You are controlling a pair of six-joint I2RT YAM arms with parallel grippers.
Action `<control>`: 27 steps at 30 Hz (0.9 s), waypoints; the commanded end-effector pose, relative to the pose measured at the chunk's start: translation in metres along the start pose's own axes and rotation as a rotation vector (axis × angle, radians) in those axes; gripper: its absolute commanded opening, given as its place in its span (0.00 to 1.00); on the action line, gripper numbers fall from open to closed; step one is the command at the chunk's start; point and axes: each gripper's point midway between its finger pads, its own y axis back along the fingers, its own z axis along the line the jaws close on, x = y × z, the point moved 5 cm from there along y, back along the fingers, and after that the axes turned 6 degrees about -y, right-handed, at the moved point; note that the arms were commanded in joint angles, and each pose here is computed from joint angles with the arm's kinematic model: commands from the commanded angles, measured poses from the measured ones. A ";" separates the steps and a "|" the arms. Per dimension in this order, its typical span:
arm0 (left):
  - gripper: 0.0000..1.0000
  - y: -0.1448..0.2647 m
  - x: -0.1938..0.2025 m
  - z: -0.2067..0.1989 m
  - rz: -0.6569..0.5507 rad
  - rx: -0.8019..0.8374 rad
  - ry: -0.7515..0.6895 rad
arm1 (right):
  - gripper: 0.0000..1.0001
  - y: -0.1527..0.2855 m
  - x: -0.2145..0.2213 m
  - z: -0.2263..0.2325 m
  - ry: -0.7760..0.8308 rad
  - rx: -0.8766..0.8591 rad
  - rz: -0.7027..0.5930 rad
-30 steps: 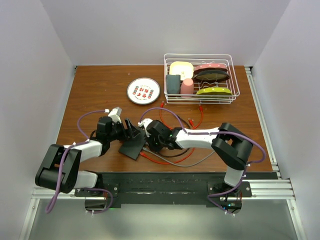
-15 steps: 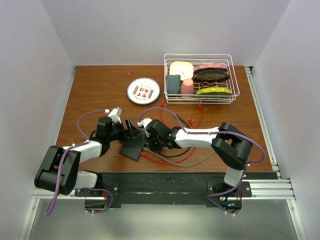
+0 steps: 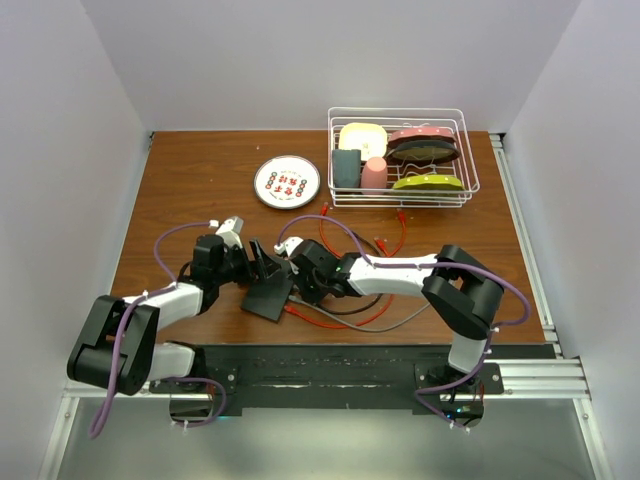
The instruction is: Insert the plug into the switch port
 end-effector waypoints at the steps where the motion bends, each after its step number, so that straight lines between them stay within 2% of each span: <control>1: 0.80 0.004 0.007 -0.007 0.031 0.039 0.016 | 0.00 0.016 -0.025 -0.003 0.003 0.039 -0.090; 14: 0.76 0.001 0.012 0.001 0.052 -0.001 0.024 | 0.00 0.034 -0.034 -0.003 -0.027 0.032 -0.183; 27: 0.72 0.000 0.013 0.002 0.055 -0.006 0.025 | 0.00 0.023 -0.015 -0.012 -0.010 0.073 -0.117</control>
